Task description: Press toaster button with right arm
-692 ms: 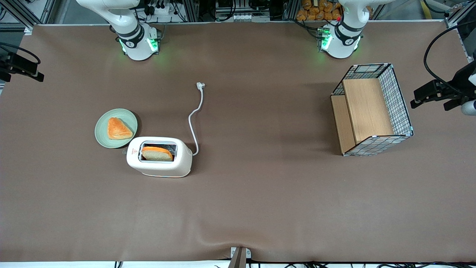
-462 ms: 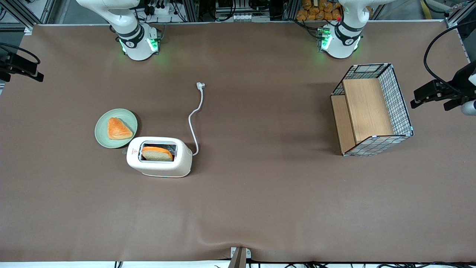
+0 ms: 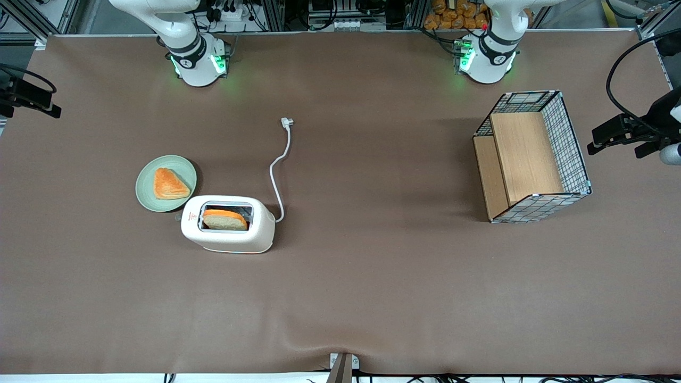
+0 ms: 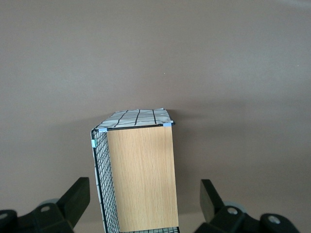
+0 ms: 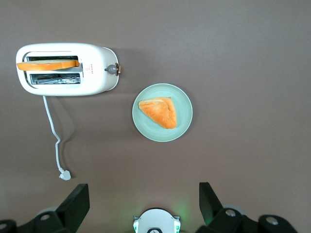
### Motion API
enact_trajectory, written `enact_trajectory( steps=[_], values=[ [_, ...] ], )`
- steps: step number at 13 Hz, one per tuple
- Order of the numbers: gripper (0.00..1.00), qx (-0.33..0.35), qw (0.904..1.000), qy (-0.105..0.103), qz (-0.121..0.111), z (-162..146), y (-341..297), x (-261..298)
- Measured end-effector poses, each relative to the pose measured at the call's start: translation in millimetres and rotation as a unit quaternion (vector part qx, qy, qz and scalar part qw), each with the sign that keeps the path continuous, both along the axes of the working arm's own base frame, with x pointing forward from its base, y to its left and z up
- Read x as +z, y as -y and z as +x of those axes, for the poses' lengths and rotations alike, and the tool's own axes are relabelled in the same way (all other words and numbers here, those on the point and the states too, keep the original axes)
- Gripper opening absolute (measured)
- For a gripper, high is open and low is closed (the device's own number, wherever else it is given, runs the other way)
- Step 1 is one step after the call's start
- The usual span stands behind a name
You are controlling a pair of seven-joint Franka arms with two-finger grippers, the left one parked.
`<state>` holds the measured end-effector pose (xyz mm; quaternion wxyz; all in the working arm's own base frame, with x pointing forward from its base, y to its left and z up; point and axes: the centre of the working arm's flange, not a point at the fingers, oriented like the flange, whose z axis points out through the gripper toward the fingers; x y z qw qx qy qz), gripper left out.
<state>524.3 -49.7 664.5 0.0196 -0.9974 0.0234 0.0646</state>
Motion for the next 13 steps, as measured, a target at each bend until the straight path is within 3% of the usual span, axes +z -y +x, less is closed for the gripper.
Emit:
enact_trajectory(
  steps=[7,13],
  values=[
    [1.00,-0.002,0.9999,-0.013,-0.008,7.2,2.9,-12.7],
    [1.00,0.009,0.9979,-0.065,-0.005,38.1,-7.2,-70.1]
  ],
)
